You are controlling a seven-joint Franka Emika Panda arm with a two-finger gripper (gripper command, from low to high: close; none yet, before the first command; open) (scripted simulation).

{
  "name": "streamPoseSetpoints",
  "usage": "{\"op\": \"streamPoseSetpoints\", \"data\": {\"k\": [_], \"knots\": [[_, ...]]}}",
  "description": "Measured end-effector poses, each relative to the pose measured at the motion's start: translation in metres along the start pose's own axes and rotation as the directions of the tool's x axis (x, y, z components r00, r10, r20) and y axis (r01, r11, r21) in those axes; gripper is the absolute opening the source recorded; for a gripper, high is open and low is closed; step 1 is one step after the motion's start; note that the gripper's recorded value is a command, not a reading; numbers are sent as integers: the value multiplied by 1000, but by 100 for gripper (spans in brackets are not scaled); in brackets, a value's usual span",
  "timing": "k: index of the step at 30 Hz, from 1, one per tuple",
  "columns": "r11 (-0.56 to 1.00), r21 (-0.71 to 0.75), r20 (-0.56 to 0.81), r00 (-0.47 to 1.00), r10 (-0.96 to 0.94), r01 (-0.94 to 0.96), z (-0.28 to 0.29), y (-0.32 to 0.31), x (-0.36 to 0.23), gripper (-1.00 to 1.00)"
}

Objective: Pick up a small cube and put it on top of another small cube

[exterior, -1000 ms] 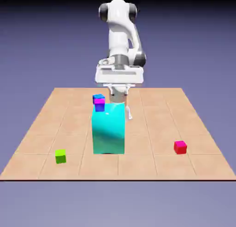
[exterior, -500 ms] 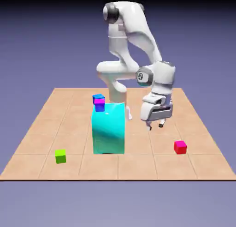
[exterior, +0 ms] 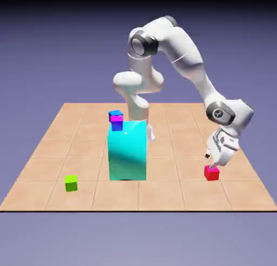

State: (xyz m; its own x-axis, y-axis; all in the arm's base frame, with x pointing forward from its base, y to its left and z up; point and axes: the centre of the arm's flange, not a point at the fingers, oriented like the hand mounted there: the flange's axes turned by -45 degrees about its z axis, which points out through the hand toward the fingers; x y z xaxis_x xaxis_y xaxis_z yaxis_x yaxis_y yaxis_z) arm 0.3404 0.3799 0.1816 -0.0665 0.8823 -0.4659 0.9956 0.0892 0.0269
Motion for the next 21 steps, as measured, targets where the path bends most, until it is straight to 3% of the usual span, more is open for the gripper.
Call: {"op": "streamPoseSetpoints", "data": {"k": [4, 6, 7, 9, 12, 16, 21], "knots": [[996, -14, 19, 996, -85, 85, -6, -11, 23, 0], [996, -15, 19, 996, -83, 83, 40, -9, 29, 0], [996, -14, 19, 996, -85, 85, 62, -11, 31, -100], [996, -12, 19, 996, -85, 85, 62, -11, 31, -100], [997, -12, 17, 997, -81, 81, -7, -10, 22, -100], [976, 60, 100, 974, 205, -211, -4, 48, -46, -100], [805, 131, 248, 805, 539, -579, 8, 96, -162, -100]]}}
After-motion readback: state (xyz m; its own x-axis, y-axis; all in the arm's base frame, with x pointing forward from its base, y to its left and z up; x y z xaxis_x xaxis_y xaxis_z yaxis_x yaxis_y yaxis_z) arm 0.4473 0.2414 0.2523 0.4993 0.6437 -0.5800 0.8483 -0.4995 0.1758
